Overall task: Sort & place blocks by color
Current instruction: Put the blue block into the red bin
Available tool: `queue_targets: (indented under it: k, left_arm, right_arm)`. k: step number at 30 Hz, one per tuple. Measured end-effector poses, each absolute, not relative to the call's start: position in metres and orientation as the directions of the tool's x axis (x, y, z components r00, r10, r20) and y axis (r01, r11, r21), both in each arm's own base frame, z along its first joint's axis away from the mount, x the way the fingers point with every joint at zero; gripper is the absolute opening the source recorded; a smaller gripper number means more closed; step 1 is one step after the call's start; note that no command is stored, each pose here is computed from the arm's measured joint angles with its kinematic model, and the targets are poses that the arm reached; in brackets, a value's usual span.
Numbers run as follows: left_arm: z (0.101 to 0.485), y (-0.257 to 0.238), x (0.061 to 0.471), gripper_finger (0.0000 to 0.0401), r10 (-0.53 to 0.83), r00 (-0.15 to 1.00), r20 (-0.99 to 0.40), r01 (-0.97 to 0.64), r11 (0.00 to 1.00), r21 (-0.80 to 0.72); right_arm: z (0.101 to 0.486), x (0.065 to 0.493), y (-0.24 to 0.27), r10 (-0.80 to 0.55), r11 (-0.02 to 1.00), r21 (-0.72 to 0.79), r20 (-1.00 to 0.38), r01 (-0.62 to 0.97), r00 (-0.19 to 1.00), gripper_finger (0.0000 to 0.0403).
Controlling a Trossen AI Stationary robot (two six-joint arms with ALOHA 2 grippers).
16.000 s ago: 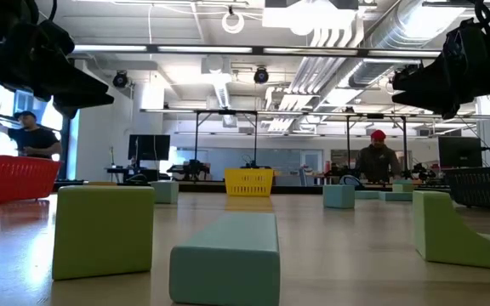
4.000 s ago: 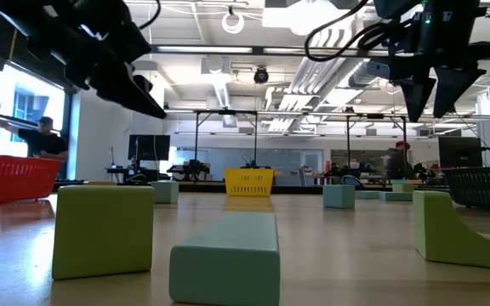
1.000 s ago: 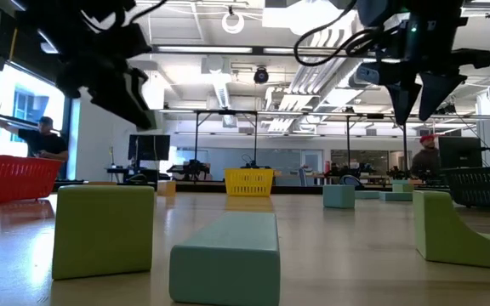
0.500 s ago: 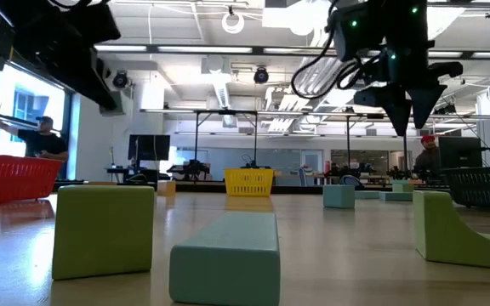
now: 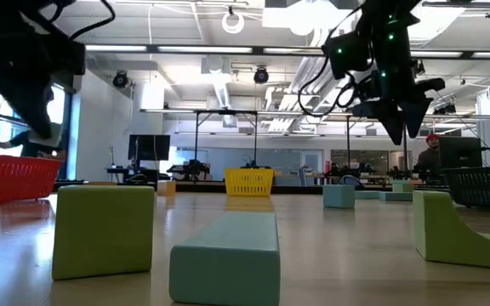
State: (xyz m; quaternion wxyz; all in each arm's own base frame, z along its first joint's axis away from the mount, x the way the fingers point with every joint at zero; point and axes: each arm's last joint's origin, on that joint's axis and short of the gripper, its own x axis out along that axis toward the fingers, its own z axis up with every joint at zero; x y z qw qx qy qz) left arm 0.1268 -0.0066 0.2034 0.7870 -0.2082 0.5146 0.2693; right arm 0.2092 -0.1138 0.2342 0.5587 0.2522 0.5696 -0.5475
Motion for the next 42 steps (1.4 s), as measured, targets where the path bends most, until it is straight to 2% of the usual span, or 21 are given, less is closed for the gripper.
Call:
queue_targets:
  k: [9,14,23,32,42]
  left_arm:
    - [0.201,-0.006,0.117,0.0107,0.195,0.225,-0.955,-0.665,0.747,-0.004]
    - [0.201,-0.006,0.117,0.0106,0.196,0.224,-0.955,-0.677,0.736,-0.008]
    - [0.200,-0.005,0.117,0.0116,0.194,0.202,-0.960,-0.807,0.588,-0.051]
    - [0.194,0.000,0.122,0.0117,0.243,0.149,-0.959,-0.856,0.518,-0.002]
    - [0.188,0.007,0.127,0.0119,0.259,0.069,-0.963,-0.883,0.466,0.062]
  right_arm:
    - [0.233,0.196,-0.144,-0.264,0.268,-0.287,-0.940,0.920,-0.216,0.0181]
    - [0.233,0.186,-0.156,-0.198,0.247,-0.243,-0.960,0.938,-0.196,0.0181]
    - [0.232,0.168,-0.177,-0.114,0.195,-0.172,-0.982,0.966,-0.152,0.0181]
    - [0.232,0.158,-0.194,-0.151,0.160,-0.143,-0.981,0.977,-0.119,0.0181]
    - [0.232,0.159,-0.195,-0.165,0.181,-0.144,-0.980,0.973,-0.115,0.0181]
